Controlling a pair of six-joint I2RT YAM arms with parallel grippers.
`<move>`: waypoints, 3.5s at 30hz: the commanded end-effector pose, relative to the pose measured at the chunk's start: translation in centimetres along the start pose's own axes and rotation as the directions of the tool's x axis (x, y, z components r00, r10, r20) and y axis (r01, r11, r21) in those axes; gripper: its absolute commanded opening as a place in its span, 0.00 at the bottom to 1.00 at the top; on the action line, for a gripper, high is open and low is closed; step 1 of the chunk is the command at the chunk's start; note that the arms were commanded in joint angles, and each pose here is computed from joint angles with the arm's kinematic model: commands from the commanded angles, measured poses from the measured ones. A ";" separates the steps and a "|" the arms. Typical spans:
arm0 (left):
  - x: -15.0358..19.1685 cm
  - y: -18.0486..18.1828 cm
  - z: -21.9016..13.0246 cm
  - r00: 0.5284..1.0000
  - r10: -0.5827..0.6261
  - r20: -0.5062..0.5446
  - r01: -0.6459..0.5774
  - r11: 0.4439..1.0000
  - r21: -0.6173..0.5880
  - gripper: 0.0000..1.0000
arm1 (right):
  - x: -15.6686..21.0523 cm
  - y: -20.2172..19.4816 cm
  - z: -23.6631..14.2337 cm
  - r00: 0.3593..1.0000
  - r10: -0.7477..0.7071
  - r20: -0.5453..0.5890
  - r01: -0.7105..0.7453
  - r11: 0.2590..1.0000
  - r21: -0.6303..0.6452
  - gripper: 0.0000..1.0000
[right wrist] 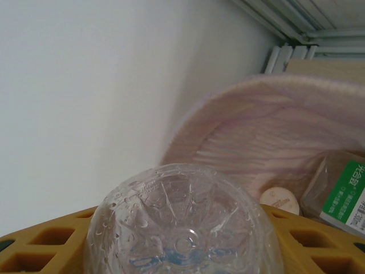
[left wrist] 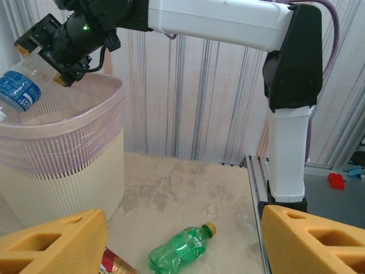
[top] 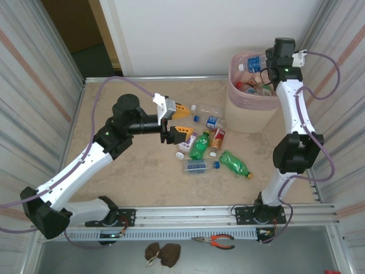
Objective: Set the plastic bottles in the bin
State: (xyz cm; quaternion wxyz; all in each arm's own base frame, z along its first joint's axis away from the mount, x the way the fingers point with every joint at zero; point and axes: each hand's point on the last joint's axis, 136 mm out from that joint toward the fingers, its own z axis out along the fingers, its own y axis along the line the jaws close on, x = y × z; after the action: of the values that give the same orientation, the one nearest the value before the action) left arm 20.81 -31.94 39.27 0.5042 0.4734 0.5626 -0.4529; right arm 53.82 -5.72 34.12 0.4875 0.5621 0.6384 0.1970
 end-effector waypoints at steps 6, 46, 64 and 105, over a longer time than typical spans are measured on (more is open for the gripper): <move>0.0 0.2 -0.4 1.000 -0.007 0.012 0.007 1.000 -0.023 0.72 | 1.6 -2.4 2.2 0.998 0.015 0.065 -0.025 0.989 0.149 0.57; 1.1 1.3 -0.8 0.999 -0.049 -0.015 0.047 0.993 -0.108 0.72 | -2.9 2.8 -3.4 0.948 -0.313 -0.053 0.304 0.943 -0.133 0.82; 1.8 1.9 -0.4 0.997 -0.079 -0.028 0.075 0.990 -0.120 0.71 | 6.0 0.3 5.7 0.863 -0.344 -0.370 0.283 0.936 -0.210 0.79; 20.7 9.4 1.5 0.660 -0.549 -0.513 0.258 0.807 -0.531 0.63 | -1.7 -3.3 -15.5 0.841 -0.517 -0.159 0.464 0.841 -0.278 0.88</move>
State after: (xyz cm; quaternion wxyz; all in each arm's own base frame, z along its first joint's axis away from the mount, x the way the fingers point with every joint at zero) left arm 30.33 -31.36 20.04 0.2952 0.3475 0.8512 -0.2599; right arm 40.64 -3.61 38.26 0.4925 0.3069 0.7861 0.2127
